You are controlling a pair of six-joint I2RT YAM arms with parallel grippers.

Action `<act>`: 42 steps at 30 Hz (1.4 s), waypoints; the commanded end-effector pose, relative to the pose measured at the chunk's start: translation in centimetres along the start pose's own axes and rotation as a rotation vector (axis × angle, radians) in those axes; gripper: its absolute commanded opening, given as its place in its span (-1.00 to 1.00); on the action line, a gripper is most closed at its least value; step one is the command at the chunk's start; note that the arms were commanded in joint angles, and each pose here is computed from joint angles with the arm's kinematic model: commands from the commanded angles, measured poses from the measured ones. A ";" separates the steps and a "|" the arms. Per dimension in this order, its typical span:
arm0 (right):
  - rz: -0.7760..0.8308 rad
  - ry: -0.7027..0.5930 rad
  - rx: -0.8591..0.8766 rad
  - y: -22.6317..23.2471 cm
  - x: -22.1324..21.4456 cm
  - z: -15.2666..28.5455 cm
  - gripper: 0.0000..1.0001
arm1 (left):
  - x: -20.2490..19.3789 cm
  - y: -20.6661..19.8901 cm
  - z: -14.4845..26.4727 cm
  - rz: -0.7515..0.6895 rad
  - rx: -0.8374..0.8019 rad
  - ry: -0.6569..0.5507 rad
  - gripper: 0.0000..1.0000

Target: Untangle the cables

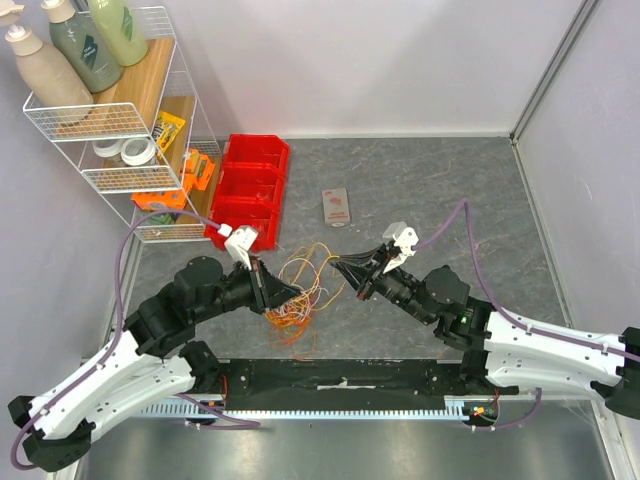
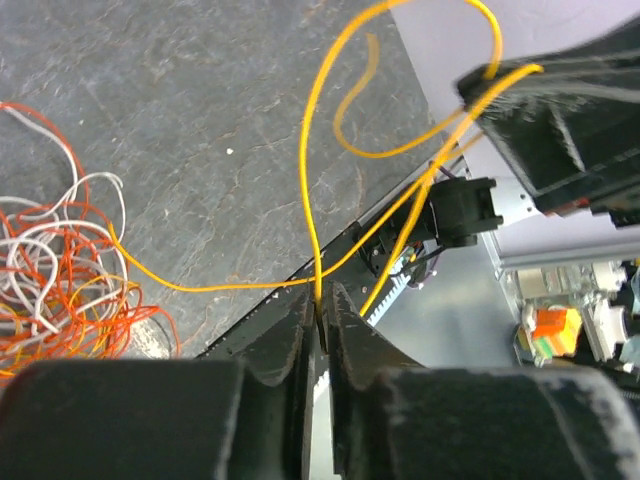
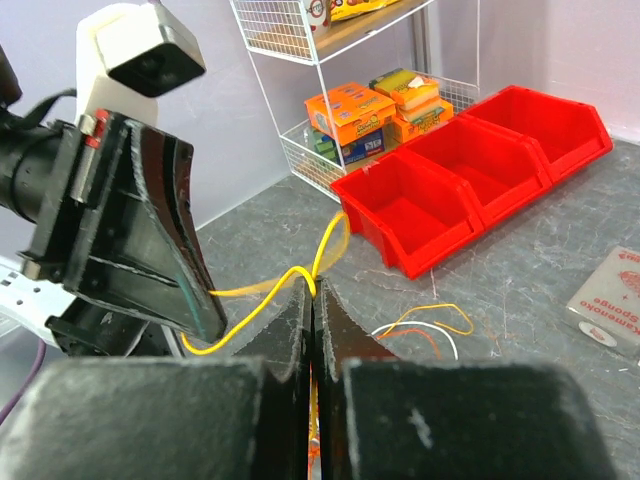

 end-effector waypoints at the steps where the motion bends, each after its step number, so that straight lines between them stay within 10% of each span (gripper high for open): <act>1: -0.022 -0.038 0.063 1.6 2.2 -0.2 -1.00 | 2.7 -3.6 2.0 -0.124 -0.150 -0.067 -0.49; 6: -0.001 0.024 0.095 2.2 1.4 -0.1 -1.00 | 3.4 -4.9 3.1 -0.238 -0.212 -0.082 0.84; 14: 0.011 0.094 0.122 2.7 0.8 0.0 -1.00 | 7.3 -3.9 4.9 -0.321 -0.057 -0.213 0.61; 18: 0.001 0.109 0.144 3.2 0.7 0.0 -1.00 | 9.1 -4.7 4.1 -0.399 -0.067 -0.259 0.86; 28: -0.088 0.074 0.117 3.5 2.4 -0.1 -1.00 | 4.1 -5.4 -2.0 -0.443 -0.254 -0.001 0.98; 42: -0.223 0.033 0.062 3.6 4.6 0.1 -1.00 | 2.1 -6.2 -5.0 -0.413 -0.396 0.019 0.70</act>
Point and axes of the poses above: each gripper's point midway between its finger pads, its own z axis back along the fingers, its own y axis along the line the jaws close on, x = y × z, the point moved 1 cm from there along z, back along the fingers, and after that the axes turned 8 degrees about -z, right-handed, at the moved point
